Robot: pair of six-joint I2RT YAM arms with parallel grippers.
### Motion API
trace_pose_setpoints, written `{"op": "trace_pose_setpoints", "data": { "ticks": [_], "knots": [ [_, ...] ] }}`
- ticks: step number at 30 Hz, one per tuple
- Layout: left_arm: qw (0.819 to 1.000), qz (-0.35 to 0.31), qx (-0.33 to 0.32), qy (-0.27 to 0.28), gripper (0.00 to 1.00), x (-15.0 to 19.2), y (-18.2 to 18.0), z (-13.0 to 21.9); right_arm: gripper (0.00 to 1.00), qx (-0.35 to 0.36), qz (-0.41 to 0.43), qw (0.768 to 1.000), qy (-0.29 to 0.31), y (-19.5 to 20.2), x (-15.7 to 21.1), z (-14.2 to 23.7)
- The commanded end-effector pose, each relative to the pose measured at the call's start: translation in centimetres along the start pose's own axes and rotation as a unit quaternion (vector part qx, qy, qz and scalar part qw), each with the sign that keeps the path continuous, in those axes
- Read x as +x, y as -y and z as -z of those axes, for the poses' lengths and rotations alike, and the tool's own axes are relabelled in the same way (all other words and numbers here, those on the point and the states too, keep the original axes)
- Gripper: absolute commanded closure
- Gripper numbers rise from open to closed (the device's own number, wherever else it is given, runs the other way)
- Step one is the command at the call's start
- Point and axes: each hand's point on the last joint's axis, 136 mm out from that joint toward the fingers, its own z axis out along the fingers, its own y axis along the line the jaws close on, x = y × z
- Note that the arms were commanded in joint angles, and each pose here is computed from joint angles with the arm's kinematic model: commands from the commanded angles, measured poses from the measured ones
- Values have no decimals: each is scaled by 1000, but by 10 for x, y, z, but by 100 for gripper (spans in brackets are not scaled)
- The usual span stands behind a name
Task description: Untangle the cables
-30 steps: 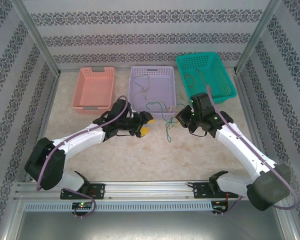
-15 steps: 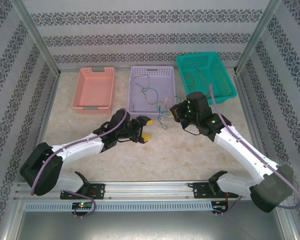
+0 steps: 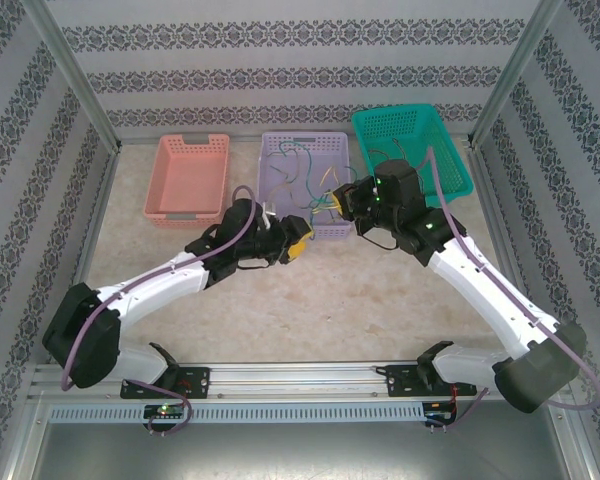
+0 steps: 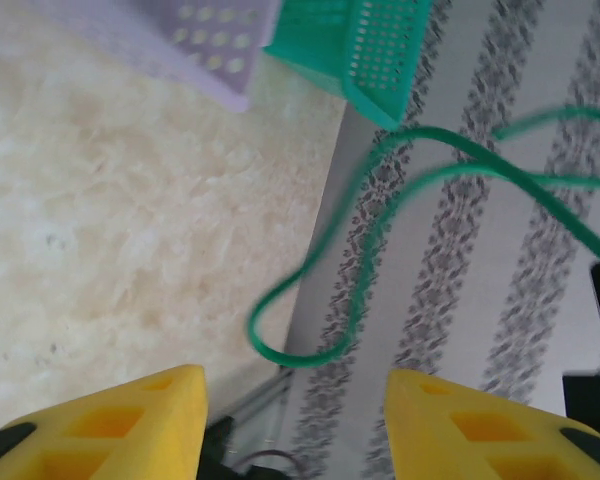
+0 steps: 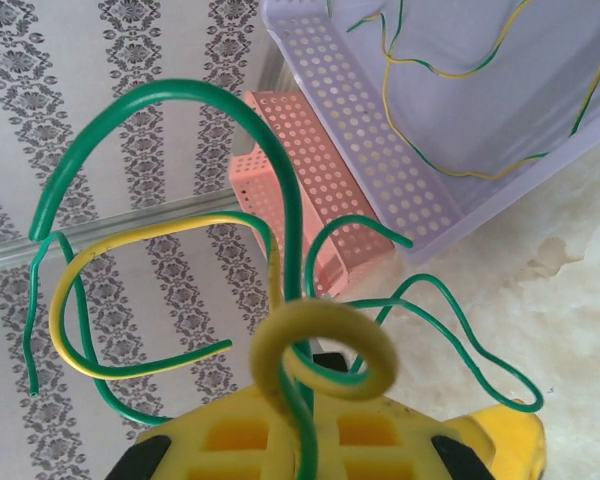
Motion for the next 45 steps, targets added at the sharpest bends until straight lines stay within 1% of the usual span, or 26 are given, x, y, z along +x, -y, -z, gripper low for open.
{"op": "trace_pose_setpoints", "data": {
  "ticks": [1,2,5,7,13,17,19,25,28,30,32,33,34,37,40,43,45],
  "knots": [
    [987,-163,-10,14,43,-3,13,18,100,2,-25,1000,-8,-6,6,1],
    [983,-185,-8,16,40,-3,14,19,100,-1,-28,1000,-9,-8,6,1],
    [974,-224,-24,16,32,-5,10,17,100,-4,-33,999,-13,-14,9,1],
    [970,-241,-33,9,31,-5,9,13,100,-2,-37,999,-16,-16,11,2],
    [961,-275,-25,2,30,-7,16,6,100,-2,-63,998,-22,-14,14,1],
    [959,-283,-13,-1,30,-6,25,0,100,-5,-70,997,-29,-17,19,0],
    [958,-285,-15,-6,31,-5,25,-3,100,-10,-76,997,-32,-19,20,0],
    [959,-284,-23,-6,40,-9,23,-14,100,-18,-88,995,-32,-24,21,3],
    [957,-288,-16,-6,50,-10,25,-17,100,-23,-93,995,-32,-27,21,3],
    [957,-288,-18,-8,62,-10,24,-19,100,-24,-93,995,-31,-28,21,4],
    [958,-287,-21,-10,79,-10,24,-19,100,-24,-92,995,-27,-27,19,5],
    [958,-286,-21,-9,84,-10,25,-17,100,-22,-90,995,-24,-26,17,6],
    [958,-286,-22,-8,86,-9,24,-16,100,-22,-87,996,-19,-25,14,7],
    [956,-291,-27,-10,93,-6,22,-8,100,-20,-81,997,8,-18,-6,15],
    [953,-300,-42,-29,99,2,12,0,100,-22,-80,995,47,-12,-40,31],
    [949,-308,-45,-59,100,16,2,9,100,-21,-81,993,82,-4,-76,49],
    [946,-313,-45,-77,100,25,-4,16,100,-15,-83,992,93,4,-95,57]
  ]
}}
